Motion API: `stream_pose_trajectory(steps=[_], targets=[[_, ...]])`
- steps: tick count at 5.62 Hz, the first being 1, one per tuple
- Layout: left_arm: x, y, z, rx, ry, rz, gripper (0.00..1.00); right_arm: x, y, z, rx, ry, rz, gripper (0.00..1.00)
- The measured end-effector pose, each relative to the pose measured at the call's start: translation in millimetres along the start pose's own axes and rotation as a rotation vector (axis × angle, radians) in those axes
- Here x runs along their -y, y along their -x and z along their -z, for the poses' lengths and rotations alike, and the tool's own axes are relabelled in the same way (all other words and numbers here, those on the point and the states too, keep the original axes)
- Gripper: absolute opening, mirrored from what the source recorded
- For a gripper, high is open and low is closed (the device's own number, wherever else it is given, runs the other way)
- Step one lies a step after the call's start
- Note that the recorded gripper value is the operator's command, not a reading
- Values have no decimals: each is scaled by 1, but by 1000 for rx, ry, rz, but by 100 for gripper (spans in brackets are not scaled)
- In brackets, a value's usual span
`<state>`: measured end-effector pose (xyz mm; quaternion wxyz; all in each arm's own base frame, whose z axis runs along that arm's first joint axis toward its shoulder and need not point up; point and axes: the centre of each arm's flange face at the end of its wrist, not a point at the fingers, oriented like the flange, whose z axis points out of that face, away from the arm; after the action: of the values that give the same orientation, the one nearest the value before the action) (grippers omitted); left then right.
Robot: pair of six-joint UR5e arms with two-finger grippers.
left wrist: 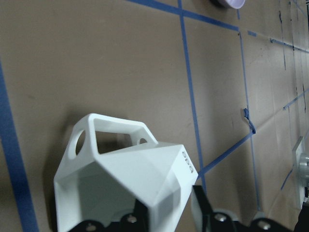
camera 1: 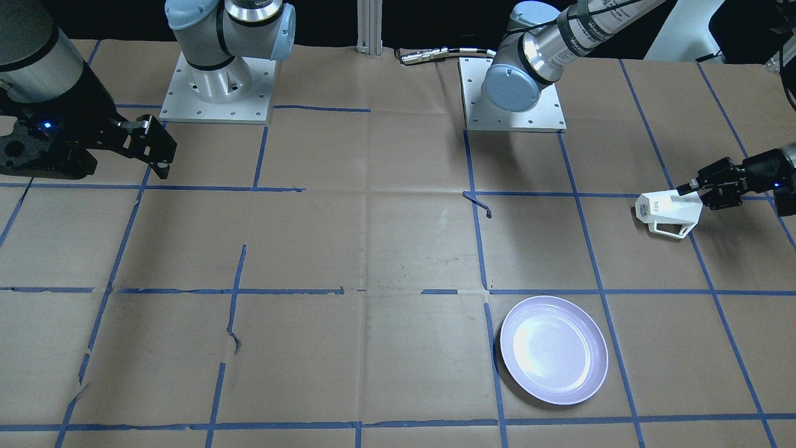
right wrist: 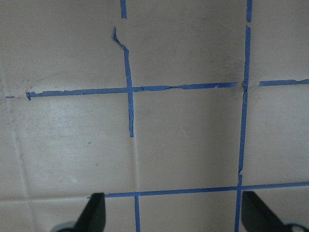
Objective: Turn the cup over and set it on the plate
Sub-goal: 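Lower the left gripper and grasp the white faceted cup, then lift the cup with the left gripper, turning it upright toward the plate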
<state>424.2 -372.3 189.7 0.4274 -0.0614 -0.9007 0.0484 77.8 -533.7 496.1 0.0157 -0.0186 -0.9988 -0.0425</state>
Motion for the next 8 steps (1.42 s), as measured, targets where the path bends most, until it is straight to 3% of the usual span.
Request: stream_pose_trajectory(steps=[2, 4, 6, 8], targets=[[20, -44, 18, 33, -40, -6, 0, 0, 0, 0, 0, 0, 0, 100], [73, -150, 23, 167, -4, -32, 1, 0, 0, 0, 0, 0, 0, 100], [133, -271, -11, 329, 45, -84, 1, 0, 0, 0, 0, 0, 0, 100], [197, -352, -81, 482, 48, -180, 1, 0, 0, 0, 0, 0, 0, 100]])
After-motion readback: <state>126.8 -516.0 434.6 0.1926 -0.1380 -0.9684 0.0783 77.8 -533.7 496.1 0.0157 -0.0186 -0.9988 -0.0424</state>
